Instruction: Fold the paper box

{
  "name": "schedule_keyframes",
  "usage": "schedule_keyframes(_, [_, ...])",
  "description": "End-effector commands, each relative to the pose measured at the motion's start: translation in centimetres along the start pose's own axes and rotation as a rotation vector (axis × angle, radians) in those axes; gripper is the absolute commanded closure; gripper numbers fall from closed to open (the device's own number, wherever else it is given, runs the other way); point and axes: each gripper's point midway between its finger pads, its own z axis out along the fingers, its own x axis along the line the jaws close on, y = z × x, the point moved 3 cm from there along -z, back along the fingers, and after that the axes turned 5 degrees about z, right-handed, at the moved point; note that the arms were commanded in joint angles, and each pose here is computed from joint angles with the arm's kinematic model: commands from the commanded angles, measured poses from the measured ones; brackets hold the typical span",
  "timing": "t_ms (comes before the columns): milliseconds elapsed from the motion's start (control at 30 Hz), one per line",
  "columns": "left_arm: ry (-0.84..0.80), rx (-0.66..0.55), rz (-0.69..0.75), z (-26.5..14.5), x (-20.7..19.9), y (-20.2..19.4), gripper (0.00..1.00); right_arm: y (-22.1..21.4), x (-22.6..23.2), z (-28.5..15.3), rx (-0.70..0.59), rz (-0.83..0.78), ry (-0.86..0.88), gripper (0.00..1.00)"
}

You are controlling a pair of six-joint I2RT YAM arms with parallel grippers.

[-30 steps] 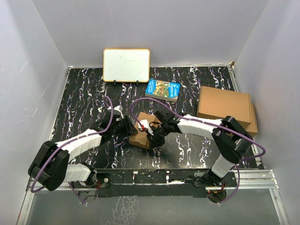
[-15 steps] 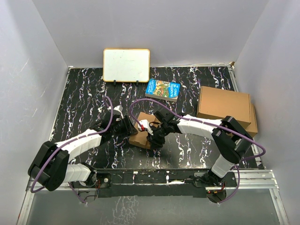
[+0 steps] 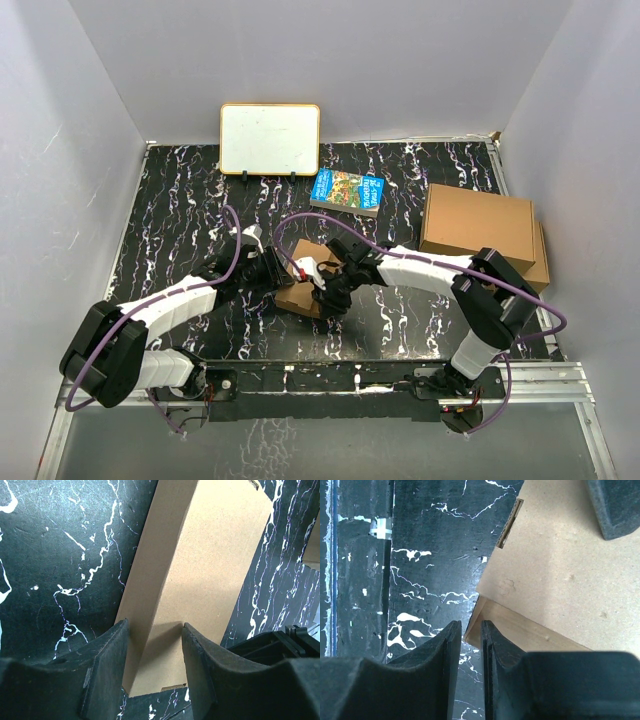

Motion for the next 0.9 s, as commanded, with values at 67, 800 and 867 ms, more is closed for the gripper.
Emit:
schedule_keyframes(67, [0.004, 0.002, 0.021, -0.5, 0.0, -0.2, 0.55, 0.7, 0.1, 0.6, -0.027, -0.024, 0.018, 0.71])
schedule_keyframes(800, [-0.015, 0.014, 0.003, -0.1, 0.1, -0.7, 0.57, 2.6, -0.2, 0.4, -0.066, 0.058, -0.013, 0.92])
schedule_keyframes(867, [-0.016, 0.015, 0.0, -0.1, 0.1, -0.7, 0.57, 3.0, -0.1, 0.3, -0.073, 0.068, -0.011, 0.92])
